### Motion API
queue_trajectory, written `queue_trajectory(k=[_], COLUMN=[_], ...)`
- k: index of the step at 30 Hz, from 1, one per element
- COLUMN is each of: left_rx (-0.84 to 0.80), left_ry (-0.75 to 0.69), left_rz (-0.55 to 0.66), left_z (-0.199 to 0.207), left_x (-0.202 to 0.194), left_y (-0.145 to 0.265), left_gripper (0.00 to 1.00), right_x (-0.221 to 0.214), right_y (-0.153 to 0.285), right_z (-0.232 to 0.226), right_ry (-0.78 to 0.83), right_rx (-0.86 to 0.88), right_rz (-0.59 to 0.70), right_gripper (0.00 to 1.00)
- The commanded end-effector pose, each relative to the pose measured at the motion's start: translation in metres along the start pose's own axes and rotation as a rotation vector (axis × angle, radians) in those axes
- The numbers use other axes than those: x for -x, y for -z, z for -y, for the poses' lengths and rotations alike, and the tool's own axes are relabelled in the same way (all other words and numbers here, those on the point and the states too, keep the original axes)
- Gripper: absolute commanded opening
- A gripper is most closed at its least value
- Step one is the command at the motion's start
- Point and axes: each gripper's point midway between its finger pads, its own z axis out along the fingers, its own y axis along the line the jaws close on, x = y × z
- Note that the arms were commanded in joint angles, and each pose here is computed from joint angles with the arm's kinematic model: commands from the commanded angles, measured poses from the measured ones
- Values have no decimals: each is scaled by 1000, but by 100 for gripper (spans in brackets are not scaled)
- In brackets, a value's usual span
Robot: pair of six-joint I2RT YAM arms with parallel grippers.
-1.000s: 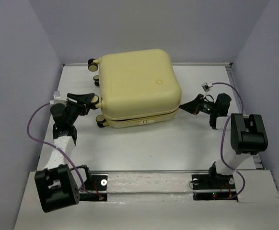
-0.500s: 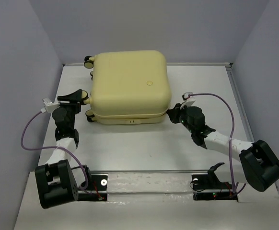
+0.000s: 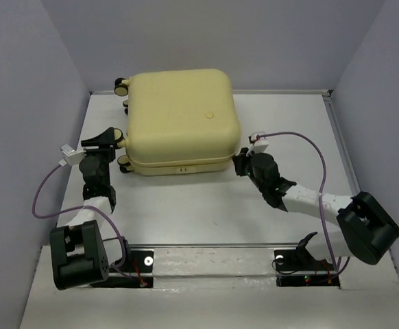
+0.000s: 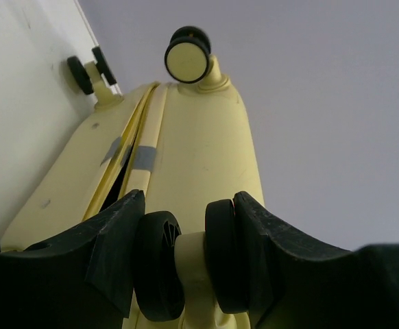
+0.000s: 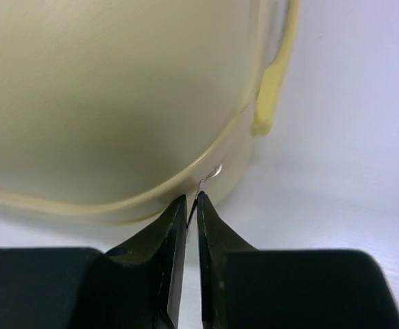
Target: Pack the luggage
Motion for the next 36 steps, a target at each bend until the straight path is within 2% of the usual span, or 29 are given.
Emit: queue_trajectory(k=[1, 2, 3, 4, 5, 6, 8, 11, 12, 14, 16, 20, 25, 26, 29, 34, 36], left_rx=[-186, -206, -199, -206, -208, -210, -191, -196, -195, -192, -192, -180, -178, -194, -208, -181, -153], left_ry=[-18, -1, 9, 15, 16, 13, -2, -6, -5, 1, -3, -4, -11, -8, 12, 0, -17], left_rz=[-605, -611, -621, -624, -633, -629, -606, -587, -590, -591, -586, -582, -547, -543, -486, -420, -391], left_z=[39, 46, 45, 47, 47, 47, 44, 46, 46, 43, 42, 38, 44, 51, 67, 73, 69], left_x=[-130, -135, -140, -142, -143, -142, -133, -128, -128, -129, -128, -127, -114, -110, -85, -49, -29], left_y=[61, 61, 62, 62, 63, 63, 59, 56, 55, 56, 57, 55, 47, 45, 29, 1, -10], left_gripper=[6, 6, 6, 6, 6, 6, 6, 6, 6, 6, 6, 6, 6, 6, 6, 6, 6], right_x=[-67, -86, -81, -118, -128, -82, -80, -64, -60, -57, -48, -55, -41, -24, -14, 9, 15], right_y=[77, 95, 101, 92, 109, 96, 89, 71, 71, 77, 85, 87, 74, 70, 73, 70, 70], right_z=[-93, -126, -164, -191, -241, -295, -304, -229, -185, -156, -140, -124, -52, -27, -1, 27, 34], right_ry=[-90, -115, -126, -84, -11, 29, 26, -19, -47, -48, -39, -25, -54, -89, -128, -164, -180], right_rx=[553, 694, 803, 835, 945, 1031, 1024, 843, 756, 694, 637, 589, 338, 289, 320, 233, 226], right_rz=[-295, -357, -348, -465, -499, -374, -386, -335, -315, -293, -246, -260, -210, -158, -153, -113, -105], right_gripper=[7, 7, 7, 7, 7, 7, 7, 7, 7, 7, 7, 7, 7, 7, 7, 7, 13])
